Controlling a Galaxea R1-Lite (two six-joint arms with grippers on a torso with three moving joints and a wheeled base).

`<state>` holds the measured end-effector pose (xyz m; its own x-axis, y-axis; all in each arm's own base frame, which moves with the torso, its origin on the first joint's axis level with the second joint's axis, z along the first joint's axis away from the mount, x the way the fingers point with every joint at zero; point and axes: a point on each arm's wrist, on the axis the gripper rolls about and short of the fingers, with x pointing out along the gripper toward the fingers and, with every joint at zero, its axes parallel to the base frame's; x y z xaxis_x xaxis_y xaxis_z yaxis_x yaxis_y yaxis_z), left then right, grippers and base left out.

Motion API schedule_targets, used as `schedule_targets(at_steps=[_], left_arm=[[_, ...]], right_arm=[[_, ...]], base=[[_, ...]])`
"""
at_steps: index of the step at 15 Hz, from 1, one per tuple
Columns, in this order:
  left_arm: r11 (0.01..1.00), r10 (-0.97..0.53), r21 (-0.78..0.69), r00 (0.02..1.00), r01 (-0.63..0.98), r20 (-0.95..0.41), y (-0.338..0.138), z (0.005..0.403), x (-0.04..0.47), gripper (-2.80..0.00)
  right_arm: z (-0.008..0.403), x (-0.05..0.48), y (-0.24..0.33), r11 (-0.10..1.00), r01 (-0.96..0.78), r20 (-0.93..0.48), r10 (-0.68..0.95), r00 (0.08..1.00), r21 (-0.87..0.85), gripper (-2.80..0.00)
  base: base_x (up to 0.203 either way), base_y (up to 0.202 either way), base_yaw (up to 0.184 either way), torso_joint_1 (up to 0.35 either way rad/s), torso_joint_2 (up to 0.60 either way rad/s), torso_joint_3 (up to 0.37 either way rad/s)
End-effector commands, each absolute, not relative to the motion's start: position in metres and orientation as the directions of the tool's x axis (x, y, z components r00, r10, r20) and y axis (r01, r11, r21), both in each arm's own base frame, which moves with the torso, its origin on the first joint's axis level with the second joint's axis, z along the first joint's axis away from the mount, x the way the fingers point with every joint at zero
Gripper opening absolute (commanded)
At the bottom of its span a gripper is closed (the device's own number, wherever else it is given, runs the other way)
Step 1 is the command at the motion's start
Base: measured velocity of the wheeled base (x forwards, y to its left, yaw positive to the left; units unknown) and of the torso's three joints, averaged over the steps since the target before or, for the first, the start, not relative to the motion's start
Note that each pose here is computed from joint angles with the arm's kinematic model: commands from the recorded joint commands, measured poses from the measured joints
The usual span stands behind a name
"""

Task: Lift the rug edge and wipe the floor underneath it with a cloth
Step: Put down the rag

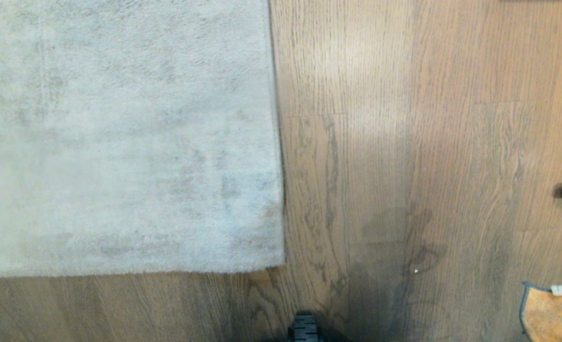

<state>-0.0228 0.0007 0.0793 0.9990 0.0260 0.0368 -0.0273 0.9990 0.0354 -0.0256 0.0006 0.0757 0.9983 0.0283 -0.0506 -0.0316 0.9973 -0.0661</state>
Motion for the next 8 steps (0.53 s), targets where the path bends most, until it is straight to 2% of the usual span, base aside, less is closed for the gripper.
schedule_targets(at_steps=[1,8], left_arm=[[1.000,0.011,0.015,1.000,-0.011,-0.001,0.0004,0.0755,-0.0227,-2.80],[1.000,0.011,0.011,1.000,-0.011,0.004,0.0004,0.0760,-0.0228,-2.80]], right_arm=[[0.0757,-0.0255,0.0007,0.997,-0.033,-0.052,0.029,0.998,-0.066,-2.80],[0.0757,-0.0255,0.0007,0.997,-0.033,-0.052,0.029,0.998,-0.066,-2.80]], base=[[0.000,0.000,0.000,0.000,0.00,0.000],[0.000,0.000,0.000,0.000,0.00,0.000]])
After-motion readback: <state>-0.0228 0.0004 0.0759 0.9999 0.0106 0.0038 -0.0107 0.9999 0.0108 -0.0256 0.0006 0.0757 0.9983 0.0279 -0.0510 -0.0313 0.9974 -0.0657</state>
